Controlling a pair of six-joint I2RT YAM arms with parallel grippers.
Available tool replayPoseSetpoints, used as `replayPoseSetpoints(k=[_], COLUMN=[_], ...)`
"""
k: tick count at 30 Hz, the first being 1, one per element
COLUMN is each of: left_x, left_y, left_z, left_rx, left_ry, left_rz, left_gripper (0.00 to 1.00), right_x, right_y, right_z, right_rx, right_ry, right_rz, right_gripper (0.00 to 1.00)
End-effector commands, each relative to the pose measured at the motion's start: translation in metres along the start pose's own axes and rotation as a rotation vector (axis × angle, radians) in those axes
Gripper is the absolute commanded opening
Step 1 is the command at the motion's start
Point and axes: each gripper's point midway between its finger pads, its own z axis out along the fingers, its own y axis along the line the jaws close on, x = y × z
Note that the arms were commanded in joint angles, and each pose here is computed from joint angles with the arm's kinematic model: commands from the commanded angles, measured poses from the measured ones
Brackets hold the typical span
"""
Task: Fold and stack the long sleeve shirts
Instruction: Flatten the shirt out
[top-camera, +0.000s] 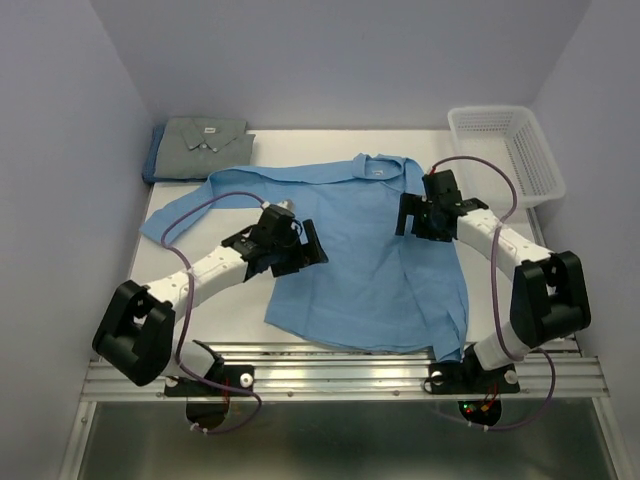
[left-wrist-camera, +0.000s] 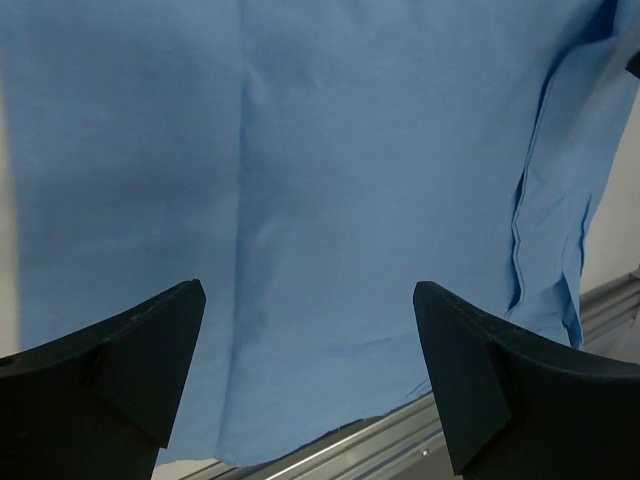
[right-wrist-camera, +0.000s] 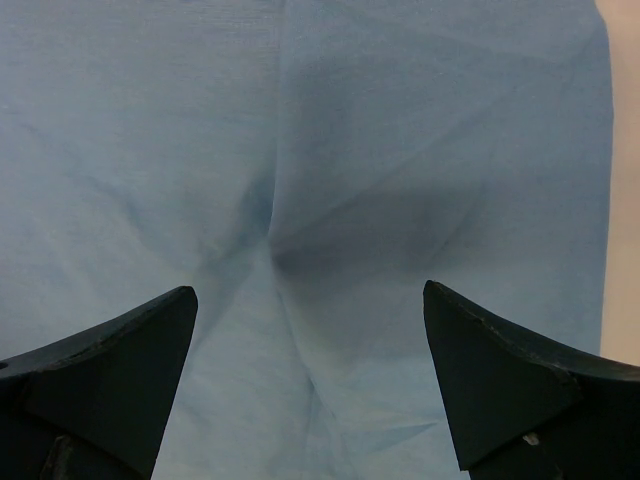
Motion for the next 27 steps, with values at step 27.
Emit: replayPoseSetpoints(k=[27], left_x=[-0.073], left_y=[0.116], left_z=[0.075], left_rx=[-0.465], left_ry=[-0.062], left_rz=[-0.183], left_gripper=[0.99], right_x=[0.189], right_y=[0.065], right_z=[-0.019], right_rx=[-0.247], right_ry=[0.253], right_rz=[0.138], right_gripper=[1.00])
